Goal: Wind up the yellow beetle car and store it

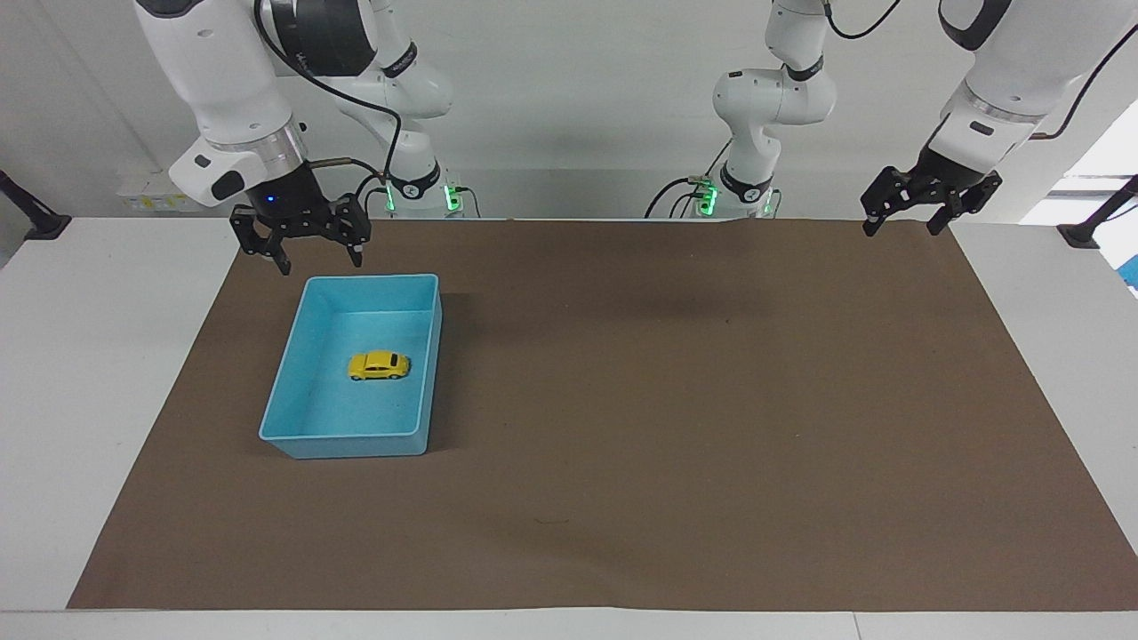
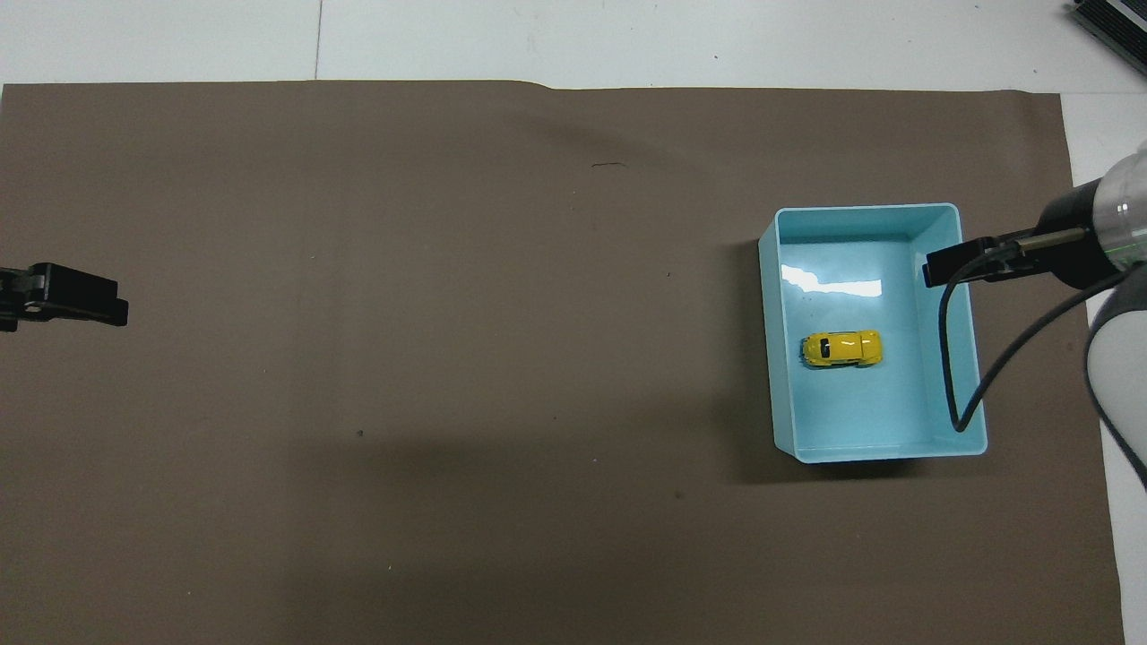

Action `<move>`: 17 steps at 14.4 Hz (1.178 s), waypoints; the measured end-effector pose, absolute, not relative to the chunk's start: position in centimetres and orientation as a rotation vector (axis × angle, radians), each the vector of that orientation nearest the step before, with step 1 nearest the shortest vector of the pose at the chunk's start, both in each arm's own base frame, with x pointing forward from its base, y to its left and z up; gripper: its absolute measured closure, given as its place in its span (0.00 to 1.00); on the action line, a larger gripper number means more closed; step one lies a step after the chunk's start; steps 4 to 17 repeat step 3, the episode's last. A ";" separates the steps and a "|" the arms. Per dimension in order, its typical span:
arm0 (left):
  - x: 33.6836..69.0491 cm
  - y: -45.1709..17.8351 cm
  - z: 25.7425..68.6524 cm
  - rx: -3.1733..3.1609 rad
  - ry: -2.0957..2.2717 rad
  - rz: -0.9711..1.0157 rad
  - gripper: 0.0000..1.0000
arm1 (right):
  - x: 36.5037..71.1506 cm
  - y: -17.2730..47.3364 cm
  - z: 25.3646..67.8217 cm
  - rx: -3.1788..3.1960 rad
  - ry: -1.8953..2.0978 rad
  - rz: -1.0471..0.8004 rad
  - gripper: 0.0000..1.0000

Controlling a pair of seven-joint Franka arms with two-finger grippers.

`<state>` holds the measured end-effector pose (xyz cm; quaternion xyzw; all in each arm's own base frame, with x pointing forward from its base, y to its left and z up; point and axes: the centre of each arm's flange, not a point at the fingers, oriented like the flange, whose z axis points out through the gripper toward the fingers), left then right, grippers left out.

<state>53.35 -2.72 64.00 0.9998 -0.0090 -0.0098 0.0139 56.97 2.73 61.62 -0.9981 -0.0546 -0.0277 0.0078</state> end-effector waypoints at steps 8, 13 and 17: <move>53.4 -2.7 64.0 3.114 -0.028 -0.031 0.00 | 56.4 2.7 62.6 -3.120 -0.170 -0.097 0.00; 53.4 -2.7 64.0 3.114 -0.028 -0.031 0.00 | 56.4 2.7 62.6 -3.120 -0.170 -0.097 0.00; 53.4 -2.7 64.0 3.114 -0.028 -0.031 0.00 | 56.4 2.7 62.6 -3.120 -0.170 -0.097 0.00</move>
